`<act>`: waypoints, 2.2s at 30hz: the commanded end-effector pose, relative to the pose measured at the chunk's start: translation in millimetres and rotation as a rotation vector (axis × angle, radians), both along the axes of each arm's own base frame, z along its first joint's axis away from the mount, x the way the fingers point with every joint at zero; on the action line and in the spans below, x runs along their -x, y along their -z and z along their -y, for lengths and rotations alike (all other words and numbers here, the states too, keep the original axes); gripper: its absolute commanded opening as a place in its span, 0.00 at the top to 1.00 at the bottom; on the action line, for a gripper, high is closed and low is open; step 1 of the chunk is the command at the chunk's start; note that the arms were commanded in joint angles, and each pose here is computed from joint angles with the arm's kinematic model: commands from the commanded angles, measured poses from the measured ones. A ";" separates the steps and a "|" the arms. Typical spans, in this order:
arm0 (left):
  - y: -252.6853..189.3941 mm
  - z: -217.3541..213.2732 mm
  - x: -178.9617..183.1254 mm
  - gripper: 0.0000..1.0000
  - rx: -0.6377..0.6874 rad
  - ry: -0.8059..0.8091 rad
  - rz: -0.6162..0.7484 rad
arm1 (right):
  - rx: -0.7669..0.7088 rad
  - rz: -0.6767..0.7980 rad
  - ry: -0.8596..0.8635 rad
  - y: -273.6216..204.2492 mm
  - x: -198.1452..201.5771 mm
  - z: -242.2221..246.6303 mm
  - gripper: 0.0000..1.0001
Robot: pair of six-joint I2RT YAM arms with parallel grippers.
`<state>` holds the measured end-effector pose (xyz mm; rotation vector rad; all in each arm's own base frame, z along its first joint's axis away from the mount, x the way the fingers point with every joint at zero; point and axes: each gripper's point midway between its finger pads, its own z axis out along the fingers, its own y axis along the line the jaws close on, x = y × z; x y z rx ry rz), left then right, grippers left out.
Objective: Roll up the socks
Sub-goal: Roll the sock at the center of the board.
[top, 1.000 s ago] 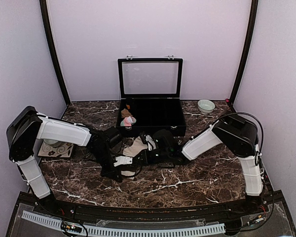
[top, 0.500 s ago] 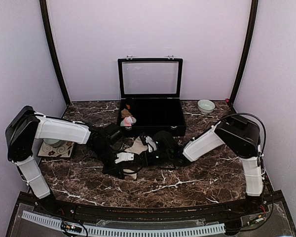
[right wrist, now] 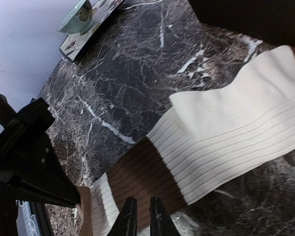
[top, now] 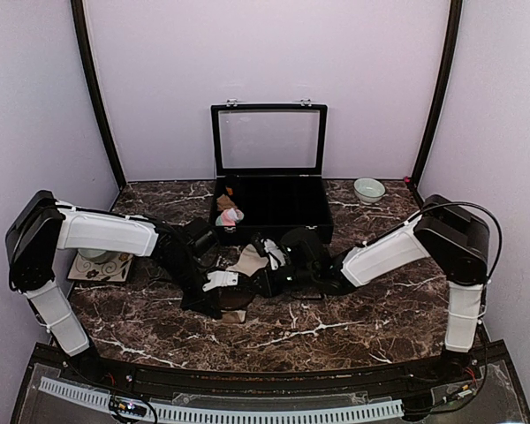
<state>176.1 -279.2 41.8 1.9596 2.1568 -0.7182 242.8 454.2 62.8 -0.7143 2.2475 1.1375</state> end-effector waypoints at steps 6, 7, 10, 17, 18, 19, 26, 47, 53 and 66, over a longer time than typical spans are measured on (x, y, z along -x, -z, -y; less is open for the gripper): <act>-4.8 -2.8 -9.9 0.86 0.022 -0.049 0.079 | -0.134 -0.178 -0.145 20.6 58.6 -14.6 0.90; -2.4 -4.0 -9.3 0.86 0.016 -0.047 0.077 | -0.137 -0.178 -0.135 21.3 59.4 -9.9 0.90; 7.4 -6.2 -7.6 0.88 -0.006 -0.048 0.060 | -0.140 -0.124 -0.111 10.8 55.6 -1.4 0.86; 22.7 -3.5 -11.1 0.89 -0.032 -0.062 0.019 | -0.116 0.000 -0.120 0.8 56.8 13.8 0.77; 24.0 -2.6 -11.4 0.89 -0.035 -0.062 0.010 | -0.118 0.028 -0.125 1.0 60.4 19.3 0.77; 25.2 -1.7 -11.3 0.89 -0.037 -0.059 0.001 | -0.134 0.072 -0.139 -2.4 65.8 24.1 0.77; 30.7 3.9 -16.2 0.90 -0.051 -0.048 -0.049 | -0.120 0.359 -0.281 -17.0 107.3 36.7 0.74; 42.2 -9.8 -14.0 0.87 -0.098 -0.033 -0.128 | 0.319 0.967 -0.618 11.3 111.6 -13.8 0.63; 45.8 -14.3 -9.7 0.87 -0.112 -0.017 -0.163 | 0.351 1.024 -0.643 21.4 101.6 -22.0 0.63; 51.7 -19.2 -11.1 0.87 -0.137 -0.002 -0.183 | 0.437 1.087 -0.674 36.3 79.3 -25.2 0.64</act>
